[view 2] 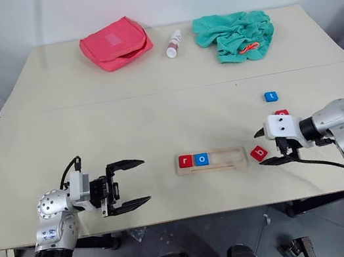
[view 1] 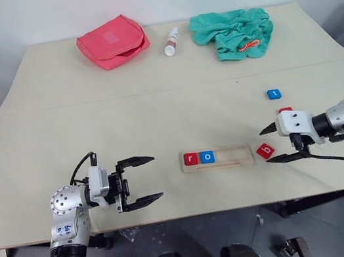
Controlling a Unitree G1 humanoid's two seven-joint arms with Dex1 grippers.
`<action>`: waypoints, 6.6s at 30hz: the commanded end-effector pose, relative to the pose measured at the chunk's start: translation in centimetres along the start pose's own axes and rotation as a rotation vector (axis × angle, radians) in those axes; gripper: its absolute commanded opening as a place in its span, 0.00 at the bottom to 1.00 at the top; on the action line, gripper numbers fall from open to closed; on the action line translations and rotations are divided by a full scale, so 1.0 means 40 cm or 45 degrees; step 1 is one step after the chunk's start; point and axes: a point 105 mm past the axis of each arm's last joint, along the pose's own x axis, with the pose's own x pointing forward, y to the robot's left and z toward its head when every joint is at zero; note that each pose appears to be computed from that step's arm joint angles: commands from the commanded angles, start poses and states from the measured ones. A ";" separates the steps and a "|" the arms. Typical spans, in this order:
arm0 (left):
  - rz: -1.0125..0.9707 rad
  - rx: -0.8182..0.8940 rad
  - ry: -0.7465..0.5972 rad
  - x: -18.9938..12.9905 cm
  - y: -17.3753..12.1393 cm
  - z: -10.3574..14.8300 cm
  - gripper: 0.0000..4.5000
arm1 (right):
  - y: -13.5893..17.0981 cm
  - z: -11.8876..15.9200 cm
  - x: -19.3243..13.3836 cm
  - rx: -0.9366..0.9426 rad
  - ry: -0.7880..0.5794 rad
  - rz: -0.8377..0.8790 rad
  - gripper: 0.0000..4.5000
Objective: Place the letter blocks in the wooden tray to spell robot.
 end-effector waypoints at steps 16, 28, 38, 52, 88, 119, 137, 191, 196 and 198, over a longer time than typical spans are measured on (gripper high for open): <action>0.037 0.039 -0.014 0.004 0.002 0.008 1.00 | -0.004 -0.053 -0.011 -0.012 0.134 0.200 0.99; 0.048 0.051 -0.016 0.007 0.008 0.006 1.00 | 0.007 -0.038 -0.004 -0.007 0.042 0.213 0.33; 0.034 0.040 -0.020 0.007 0.007 0.001 1.00 | 0.010 -0.003 -0.059 0.173 -0.044 0.005 0.33; -0.033 0.019 0.015 -0.007 0.026 -0.017 1.00 | 0.031 0.215 -0.031 0.230 -0.111 -0.159 0.33; -0.052 0.038 0.001 0.004 0.018 -0.007 1.00 | 0.024 0.224 0.102 0.078 0.051 -0.001 0.41; -0.037 0.048 0.013 -0.003 0.029 -0.003 1.00 | 0.062 0.204 0.053 0.242 -0.061 -0.053 0.78; -0.018 0.052 0.022 -0.009 0.025 -0.001 1.00 | 0.038 0.159 0.109 0.261 0.001 -0.060 0.00; -0.065 0.013 0.004 0.001 0.044 -0.021 1.00 | 0.087 -0.090 -0.239 1.002 -0.224 -1.291 0.98; -0.064 0.016 0.003 0.002 0.046 -0.020 1.00 | 0.089 -0.090 -0.233 1.008 -0.219 -1.275 0.98; -0.064 0.017 0.003 0.001 0.047 -0.020 1.00 | 0.088 -0.089 -0.231 1.005 -0.217 -1.272 0.98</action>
